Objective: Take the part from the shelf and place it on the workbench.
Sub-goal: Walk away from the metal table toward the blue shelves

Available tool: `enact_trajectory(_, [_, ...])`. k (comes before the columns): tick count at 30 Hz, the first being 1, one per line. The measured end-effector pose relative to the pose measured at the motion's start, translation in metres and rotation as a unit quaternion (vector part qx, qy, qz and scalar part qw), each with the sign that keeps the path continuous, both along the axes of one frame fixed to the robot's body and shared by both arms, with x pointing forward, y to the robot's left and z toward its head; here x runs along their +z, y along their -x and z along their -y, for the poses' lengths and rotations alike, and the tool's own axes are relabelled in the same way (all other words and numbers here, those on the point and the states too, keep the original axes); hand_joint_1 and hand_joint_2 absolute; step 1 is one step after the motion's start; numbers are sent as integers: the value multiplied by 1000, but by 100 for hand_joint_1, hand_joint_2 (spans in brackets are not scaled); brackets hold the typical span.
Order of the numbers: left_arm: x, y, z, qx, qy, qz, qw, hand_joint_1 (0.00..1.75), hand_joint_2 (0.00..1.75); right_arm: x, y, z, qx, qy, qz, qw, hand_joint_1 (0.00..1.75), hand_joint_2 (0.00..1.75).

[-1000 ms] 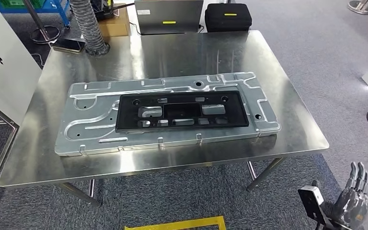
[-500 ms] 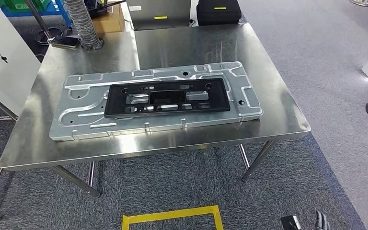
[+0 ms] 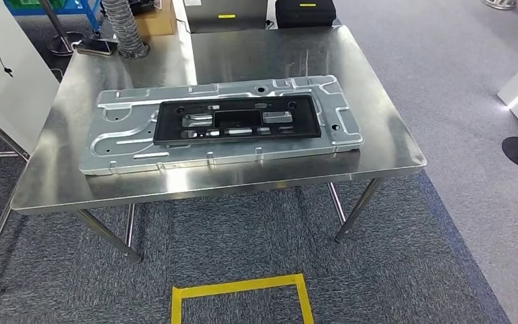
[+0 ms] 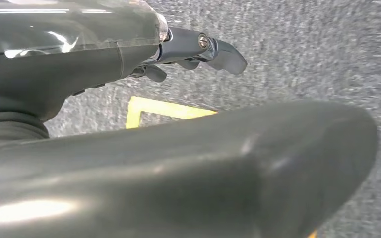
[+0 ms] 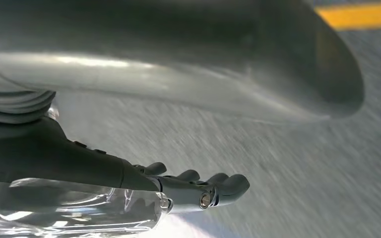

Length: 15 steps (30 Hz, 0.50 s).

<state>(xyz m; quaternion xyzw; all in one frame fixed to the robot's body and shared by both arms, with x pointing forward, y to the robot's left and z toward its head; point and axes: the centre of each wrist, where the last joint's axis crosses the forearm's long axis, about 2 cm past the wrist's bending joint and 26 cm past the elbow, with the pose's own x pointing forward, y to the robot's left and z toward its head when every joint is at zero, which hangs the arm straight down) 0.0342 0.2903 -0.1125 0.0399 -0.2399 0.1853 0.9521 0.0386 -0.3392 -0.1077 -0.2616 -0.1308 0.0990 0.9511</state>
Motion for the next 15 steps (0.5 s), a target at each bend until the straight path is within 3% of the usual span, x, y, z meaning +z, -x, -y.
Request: enact_trajectory(15, [0,-4,-2,-20,-2,8,1000,0,0,-2,0,-16,-12,-48,-35,998,0,0])
